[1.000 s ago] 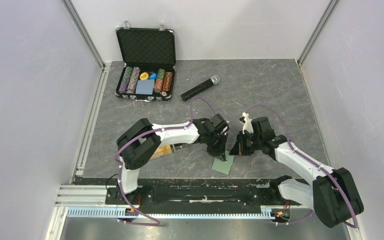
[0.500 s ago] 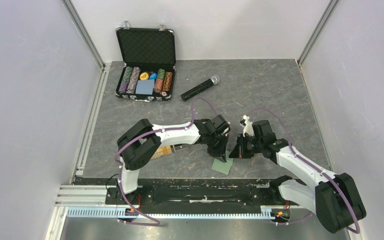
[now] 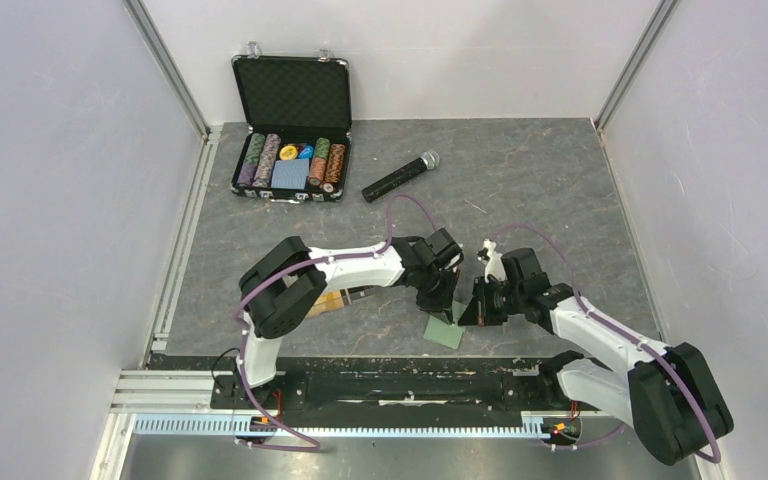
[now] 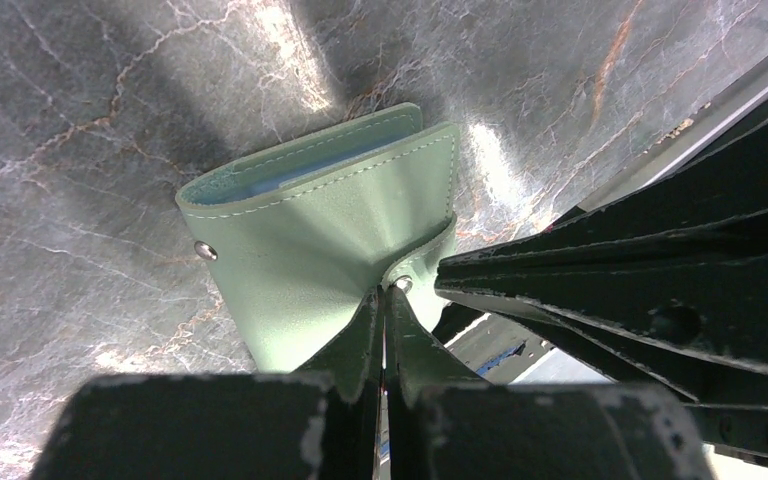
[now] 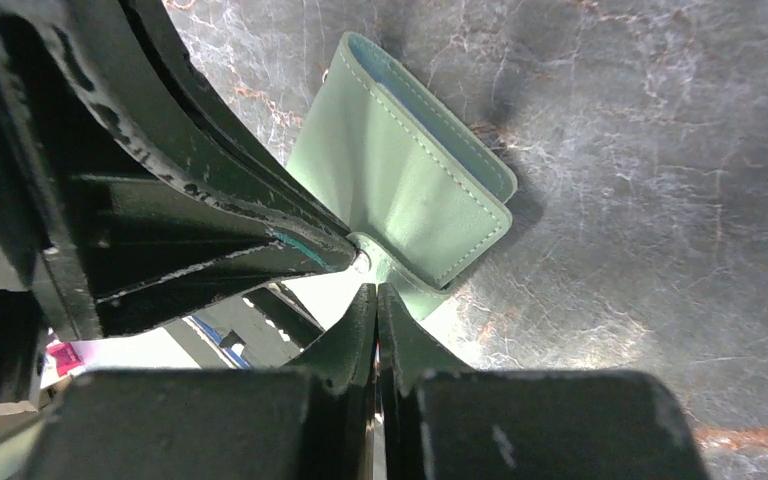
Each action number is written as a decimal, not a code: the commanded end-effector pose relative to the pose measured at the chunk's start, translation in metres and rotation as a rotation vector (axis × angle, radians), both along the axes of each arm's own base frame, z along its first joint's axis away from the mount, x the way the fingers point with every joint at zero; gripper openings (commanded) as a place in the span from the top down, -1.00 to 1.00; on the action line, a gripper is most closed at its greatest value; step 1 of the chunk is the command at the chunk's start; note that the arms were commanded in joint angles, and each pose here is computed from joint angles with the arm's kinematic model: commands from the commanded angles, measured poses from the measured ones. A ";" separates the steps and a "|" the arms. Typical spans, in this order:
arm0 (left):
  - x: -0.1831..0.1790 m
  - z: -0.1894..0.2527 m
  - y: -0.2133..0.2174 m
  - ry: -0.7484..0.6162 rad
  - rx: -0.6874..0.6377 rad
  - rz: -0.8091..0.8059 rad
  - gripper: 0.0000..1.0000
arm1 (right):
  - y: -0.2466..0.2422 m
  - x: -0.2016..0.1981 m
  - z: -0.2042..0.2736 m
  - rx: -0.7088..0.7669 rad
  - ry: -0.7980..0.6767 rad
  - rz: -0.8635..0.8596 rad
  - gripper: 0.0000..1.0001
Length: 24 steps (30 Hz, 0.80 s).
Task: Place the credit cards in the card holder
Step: Close the card holder at the center of the board.
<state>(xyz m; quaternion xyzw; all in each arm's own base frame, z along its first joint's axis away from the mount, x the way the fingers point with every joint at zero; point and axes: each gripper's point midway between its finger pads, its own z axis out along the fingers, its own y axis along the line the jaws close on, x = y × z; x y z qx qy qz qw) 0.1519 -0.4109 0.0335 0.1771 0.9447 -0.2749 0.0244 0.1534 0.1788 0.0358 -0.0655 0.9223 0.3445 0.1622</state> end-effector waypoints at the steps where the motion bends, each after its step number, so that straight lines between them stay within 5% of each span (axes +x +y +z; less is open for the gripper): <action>1: 0.003 -0.011 0.001 -0.026 0.032 -0.038 0.96 | 0.005 0.001 -0.003 0.006 -0.022 0.010 1.00; 14: -0.009 -0.041 0.007 0.024 0.128 -0.075 0.96 | -0.013 -0.006 -0.032 -0.159 0.058 -0.048 1.00; 24: -0.006 -0.068 0.045 -0.020 0.391 -0.084 0.96 | -0.029 -0.016 -0.046 -0.252 0.107 -0.085 1.00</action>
